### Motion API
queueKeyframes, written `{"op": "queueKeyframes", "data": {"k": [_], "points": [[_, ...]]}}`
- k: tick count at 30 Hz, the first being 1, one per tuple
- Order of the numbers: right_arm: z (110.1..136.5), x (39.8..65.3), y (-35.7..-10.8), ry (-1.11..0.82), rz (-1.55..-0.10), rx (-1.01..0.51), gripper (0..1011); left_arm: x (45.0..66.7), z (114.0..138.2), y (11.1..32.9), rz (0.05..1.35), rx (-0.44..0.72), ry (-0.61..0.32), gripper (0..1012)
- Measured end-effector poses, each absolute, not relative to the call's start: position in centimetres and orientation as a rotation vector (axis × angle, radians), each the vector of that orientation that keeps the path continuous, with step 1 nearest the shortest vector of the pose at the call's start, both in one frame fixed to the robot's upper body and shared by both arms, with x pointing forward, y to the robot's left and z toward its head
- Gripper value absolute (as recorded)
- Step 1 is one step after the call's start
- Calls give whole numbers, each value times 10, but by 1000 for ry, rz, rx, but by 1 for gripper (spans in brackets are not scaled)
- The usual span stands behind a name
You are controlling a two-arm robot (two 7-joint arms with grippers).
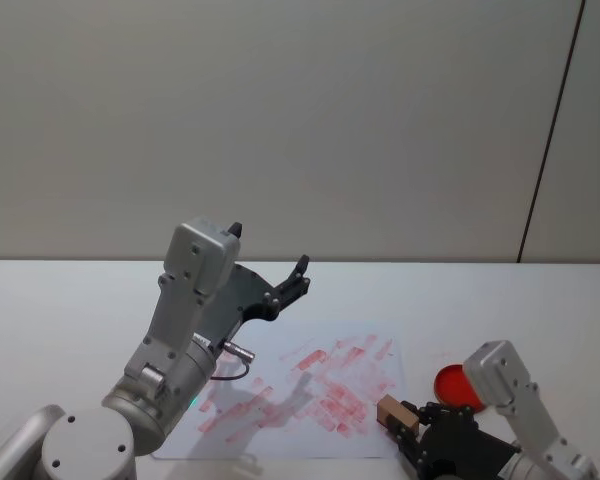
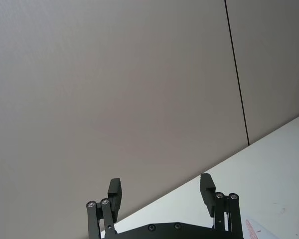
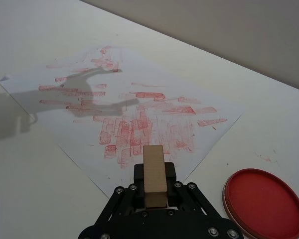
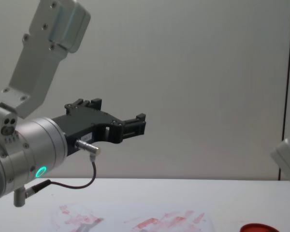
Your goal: Use the one hand to pick up the stamp and affix it onto the A4 paper.
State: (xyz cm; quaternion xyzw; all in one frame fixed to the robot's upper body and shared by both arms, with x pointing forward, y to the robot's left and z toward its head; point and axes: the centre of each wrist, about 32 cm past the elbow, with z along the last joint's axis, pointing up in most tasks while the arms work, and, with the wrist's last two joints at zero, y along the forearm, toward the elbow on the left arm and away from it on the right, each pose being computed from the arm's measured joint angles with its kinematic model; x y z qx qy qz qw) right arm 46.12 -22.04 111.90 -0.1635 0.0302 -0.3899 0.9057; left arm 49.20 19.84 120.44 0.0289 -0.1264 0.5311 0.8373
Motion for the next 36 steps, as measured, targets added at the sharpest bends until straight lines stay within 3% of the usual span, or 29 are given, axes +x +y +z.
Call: {"op": "queueKeyframes", "data": {"k": [19,36], "points": [[1119,461,-221,81,-801,-335,216,492,1204,198,1124,61,-268,1002],[1149,469,-234,28,-916,-155,217,492,1204,198,1124,61,-268,1003]]}}
